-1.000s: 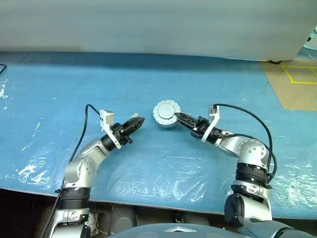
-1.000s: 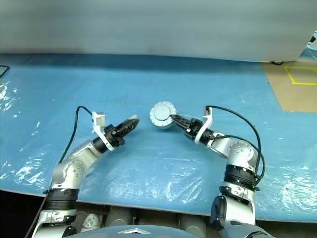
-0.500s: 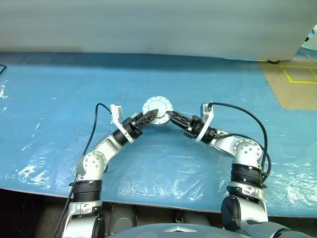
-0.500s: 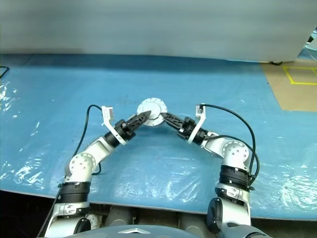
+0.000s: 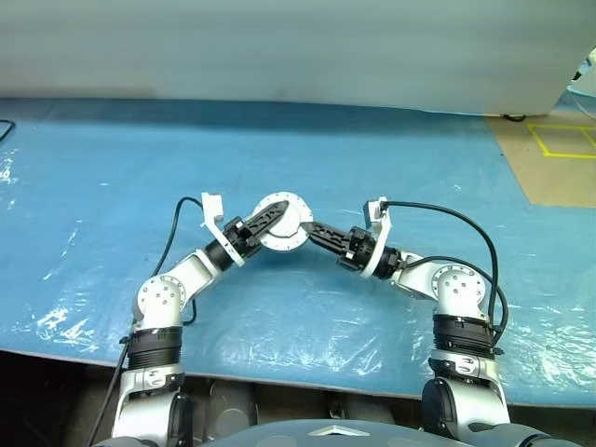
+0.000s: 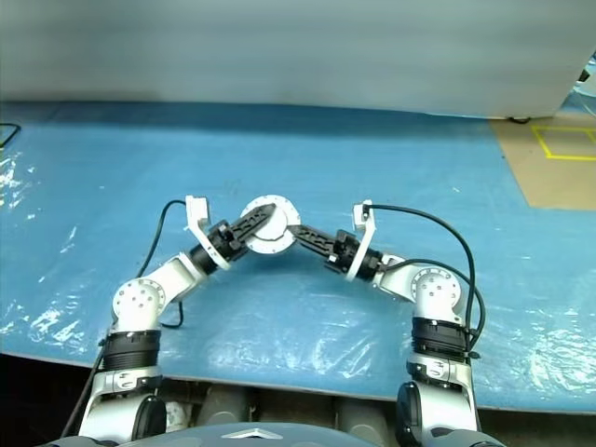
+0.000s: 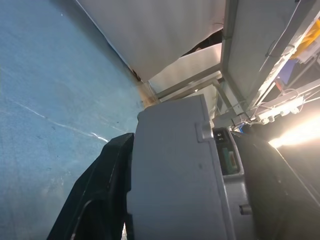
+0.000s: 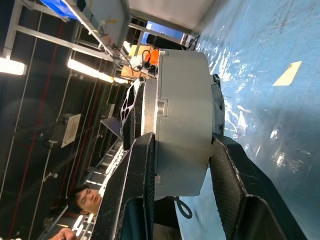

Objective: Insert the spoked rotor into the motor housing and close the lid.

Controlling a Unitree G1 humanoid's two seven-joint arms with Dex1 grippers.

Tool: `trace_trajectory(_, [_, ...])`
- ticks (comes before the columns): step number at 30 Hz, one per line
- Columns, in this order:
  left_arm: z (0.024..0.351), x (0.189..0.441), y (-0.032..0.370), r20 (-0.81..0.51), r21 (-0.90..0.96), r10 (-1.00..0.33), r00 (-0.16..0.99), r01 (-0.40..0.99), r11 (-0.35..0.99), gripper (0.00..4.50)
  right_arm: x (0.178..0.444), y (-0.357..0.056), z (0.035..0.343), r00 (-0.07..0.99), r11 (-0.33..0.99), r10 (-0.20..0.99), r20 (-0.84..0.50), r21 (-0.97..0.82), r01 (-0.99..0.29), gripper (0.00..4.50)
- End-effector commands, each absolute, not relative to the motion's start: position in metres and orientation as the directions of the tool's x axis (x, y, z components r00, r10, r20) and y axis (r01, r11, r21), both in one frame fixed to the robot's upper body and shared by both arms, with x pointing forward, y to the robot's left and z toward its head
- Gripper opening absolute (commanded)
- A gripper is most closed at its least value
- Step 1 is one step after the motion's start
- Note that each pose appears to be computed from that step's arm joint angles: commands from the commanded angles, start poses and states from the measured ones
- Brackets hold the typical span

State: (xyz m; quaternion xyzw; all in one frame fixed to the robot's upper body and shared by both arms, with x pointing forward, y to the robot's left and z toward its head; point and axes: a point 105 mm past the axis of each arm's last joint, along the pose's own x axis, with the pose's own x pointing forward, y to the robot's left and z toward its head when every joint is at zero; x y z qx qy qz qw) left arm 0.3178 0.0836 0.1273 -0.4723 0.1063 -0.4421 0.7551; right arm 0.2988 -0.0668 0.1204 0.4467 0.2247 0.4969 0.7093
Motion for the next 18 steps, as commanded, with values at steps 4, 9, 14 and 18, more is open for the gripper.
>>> trace_trajectory(4, [0.122,0.312,0.063,0.21,-0.811,-0.817,0.537,0.563,0.162,2.65,0.3,-0.061,0.145,0.372,0.052,0.903,0.214,0.807,-0.589,1.24])
trace_trajectory(9, [0.129,0.311,0.063,0.269,-0.834,-0.793,0.547,0.545,0.093,2.65,0.306,-0.064,0.158,0.392,0.026,0.878,0.274,0.791,-0.611,2.22])
trace_trajectory(14, [0.135,0.321,0.07,0.312,-0.845,-0.737,0.6,0.529,0.073,2.65,0.319,-0.069,0.162,0.454,0.054,0.844,0.284,0.799,-0.599,3.57])
trace_trajectory(18, [0.148,0.343,0.095,0.393,-0.86,-0.569,0.723,0.508,0.053,2.65,0.328,-0.077,0.16,0.511,0.093,0.813,0.279,0.805,-0.586,3.57])
